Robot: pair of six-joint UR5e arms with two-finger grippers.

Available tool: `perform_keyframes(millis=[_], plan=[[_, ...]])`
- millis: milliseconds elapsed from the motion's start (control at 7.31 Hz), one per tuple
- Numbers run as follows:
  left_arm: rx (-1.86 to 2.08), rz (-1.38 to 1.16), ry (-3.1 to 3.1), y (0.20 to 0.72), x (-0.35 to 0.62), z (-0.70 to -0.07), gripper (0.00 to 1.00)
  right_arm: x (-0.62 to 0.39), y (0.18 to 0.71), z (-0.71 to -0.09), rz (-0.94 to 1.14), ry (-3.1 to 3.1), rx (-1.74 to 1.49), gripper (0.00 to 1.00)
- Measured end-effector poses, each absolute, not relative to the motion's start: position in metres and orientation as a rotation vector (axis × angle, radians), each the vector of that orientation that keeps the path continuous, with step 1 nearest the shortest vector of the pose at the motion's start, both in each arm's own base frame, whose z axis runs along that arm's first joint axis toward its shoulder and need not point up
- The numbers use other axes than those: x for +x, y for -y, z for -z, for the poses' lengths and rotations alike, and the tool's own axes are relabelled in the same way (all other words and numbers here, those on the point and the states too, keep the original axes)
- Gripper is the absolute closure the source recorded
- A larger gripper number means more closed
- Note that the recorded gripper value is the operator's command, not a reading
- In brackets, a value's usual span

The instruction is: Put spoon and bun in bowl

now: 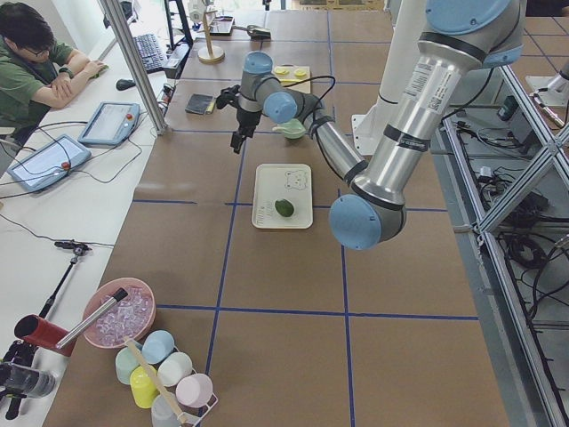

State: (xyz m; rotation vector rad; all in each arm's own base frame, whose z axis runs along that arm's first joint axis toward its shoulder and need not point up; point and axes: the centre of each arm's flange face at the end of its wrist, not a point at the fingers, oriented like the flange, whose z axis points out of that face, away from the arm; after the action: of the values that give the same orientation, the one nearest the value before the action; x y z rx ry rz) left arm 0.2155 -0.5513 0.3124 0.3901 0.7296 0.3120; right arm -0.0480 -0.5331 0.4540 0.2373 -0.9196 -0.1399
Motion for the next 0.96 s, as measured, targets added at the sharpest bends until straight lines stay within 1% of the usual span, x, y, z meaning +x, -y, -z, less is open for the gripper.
perform_keyframes(millis=[137,274,547,821,957], plan=[[0.352,-0.323,-0.715,0.565,0.158,-0.363,0.00,-0.086,0.533,-0.420,0.119,0.912,0.232,0.00],[0.330,-0.330,-0.690,0.567,0.100,-0.413,0.00,-0.125,0.532,-0.385,0.102,0.911,0.231,0.00],[0.289,-0.307,-0.643,0.549,-0.015,-0.506,0.00,-0.204,0.517,-0.323,0.067,0.913,0.239,0.00],[0.190,-0.233,-0.714,0.511,-0.055,-0.579,0.00,-0.281,0.484,-0.294,0.067,0.878,0.269,0.00],[0.164,-0.216,-0.737,0.500,-0.059,-0.596,0.00,-0.307,0.471,-0.290,0.088,0.866,0.278,0.00]])
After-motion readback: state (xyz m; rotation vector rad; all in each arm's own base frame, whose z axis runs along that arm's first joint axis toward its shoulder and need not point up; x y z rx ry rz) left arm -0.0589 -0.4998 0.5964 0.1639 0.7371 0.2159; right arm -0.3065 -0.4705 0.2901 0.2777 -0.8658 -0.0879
